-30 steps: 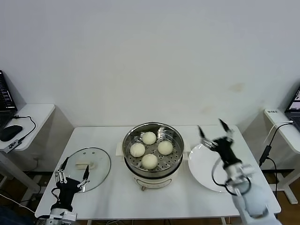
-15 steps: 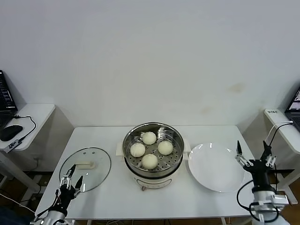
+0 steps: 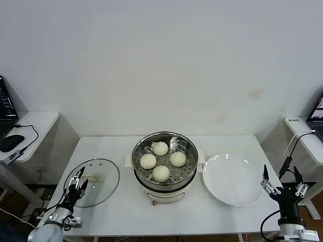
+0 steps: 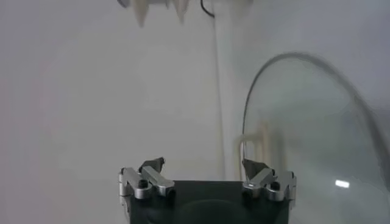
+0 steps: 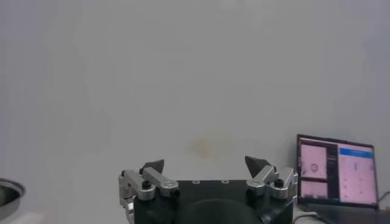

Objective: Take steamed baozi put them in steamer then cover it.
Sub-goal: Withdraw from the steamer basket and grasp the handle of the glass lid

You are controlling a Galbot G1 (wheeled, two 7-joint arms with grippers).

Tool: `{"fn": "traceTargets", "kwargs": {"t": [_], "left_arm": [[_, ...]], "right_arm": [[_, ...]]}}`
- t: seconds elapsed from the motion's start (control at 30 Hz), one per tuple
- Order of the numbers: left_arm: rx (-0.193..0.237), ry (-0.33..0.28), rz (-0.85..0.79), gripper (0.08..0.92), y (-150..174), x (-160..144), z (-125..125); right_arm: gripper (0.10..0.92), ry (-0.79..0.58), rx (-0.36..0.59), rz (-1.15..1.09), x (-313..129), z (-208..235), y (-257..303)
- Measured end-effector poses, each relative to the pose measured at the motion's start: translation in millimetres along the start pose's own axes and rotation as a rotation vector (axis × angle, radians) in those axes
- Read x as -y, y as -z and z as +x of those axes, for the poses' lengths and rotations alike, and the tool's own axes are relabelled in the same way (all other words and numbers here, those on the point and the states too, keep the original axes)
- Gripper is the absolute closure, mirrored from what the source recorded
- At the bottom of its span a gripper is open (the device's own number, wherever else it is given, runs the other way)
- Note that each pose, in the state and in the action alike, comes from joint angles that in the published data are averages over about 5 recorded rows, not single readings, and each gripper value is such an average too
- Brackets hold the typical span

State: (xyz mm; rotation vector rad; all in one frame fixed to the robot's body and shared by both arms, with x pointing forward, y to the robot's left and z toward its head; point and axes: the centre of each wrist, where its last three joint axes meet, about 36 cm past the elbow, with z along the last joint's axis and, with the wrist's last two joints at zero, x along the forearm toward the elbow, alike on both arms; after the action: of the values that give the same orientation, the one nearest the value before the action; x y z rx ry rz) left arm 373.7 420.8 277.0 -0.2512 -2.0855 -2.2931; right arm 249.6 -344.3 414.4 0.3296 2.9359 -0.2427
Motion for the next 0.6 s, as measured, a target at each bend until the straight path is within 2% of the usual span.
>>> {"fn": "traceTargets", "kwargs": {"t": [0.33, 0.6], "left_arm": [[-0.006, -0.001, -0.020, 0.177, -11.6, -0.8, -30.9], [-0.005, -0.007, -0.024, 0.177, -12.6, -3.7, -45.2]], "right_arm": [[0.200, -0.008, -0.016, 0.006, -1.9, 10.8, -2.3], [0.200, -0.008, -0.026, 0.004, -3.8, 14.8, -6.9]]}}
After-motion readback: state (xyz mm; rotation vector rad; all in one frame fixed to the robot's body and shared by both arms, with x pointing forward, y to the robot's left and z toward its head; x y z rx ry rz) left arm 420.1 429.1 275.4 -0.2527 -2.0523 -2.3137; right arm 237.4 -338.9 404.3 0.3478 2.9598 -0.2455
